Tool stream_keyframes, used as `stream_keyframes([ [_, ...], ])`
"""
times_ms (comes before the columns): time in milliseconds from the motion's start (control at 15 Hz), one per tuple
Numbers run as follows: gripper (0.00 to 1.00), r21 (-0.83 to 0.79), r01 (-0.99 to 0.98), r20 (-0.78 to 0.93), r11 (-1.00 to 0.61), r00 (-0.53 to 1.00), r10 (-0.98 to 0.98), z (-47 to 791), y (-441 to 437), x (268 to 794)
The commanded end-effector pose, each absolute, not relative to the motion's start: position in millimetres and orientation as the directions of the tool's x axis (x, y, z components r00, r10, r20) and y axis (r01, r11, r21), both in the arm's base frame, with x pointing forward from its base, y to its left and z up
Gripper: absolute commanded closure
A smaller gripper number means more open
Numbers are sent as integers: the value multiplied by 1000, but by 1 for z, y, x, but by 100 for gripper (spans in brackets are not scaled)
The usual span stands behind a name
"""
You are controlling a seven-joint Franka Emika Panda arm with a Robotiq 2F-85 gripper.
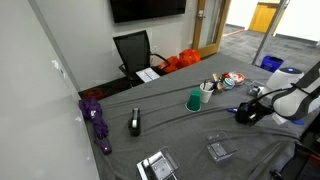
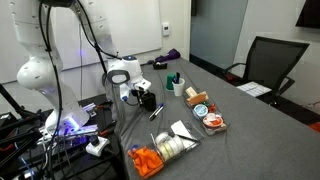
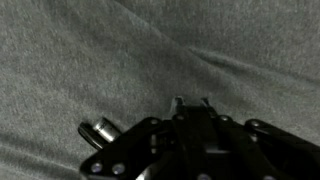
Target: Move the black mug to the left.
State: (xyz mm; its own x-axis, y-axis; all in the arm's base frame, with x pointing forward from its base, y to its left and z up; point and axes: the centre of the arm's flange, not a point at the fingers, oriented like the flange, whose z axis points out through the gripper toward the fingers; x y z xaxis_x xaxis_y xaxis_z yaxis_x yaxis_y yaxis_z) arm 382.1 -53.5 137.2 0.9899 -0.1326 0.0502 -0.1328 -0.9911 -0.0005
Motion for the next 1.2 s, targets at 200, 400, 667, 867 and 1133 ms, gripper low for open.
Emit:
stream_keyframes([
  [200, 95, -9, -90, 87, -996, 992, -90, 146, -50, 374],
  [400, 95, 1, -57, 92, -998, 994, -57, 155, -35, 378],
  [667, 95, 6, -24, 112, -1000, 993, -23, 169, -5, 394],
  [867, 95, -7, -14, 130, -1000, 991, -15, 181, 21, 411],
  [1133, 95, -8, 53, 118, -999, 992, 52, 197, 41, 435],
])
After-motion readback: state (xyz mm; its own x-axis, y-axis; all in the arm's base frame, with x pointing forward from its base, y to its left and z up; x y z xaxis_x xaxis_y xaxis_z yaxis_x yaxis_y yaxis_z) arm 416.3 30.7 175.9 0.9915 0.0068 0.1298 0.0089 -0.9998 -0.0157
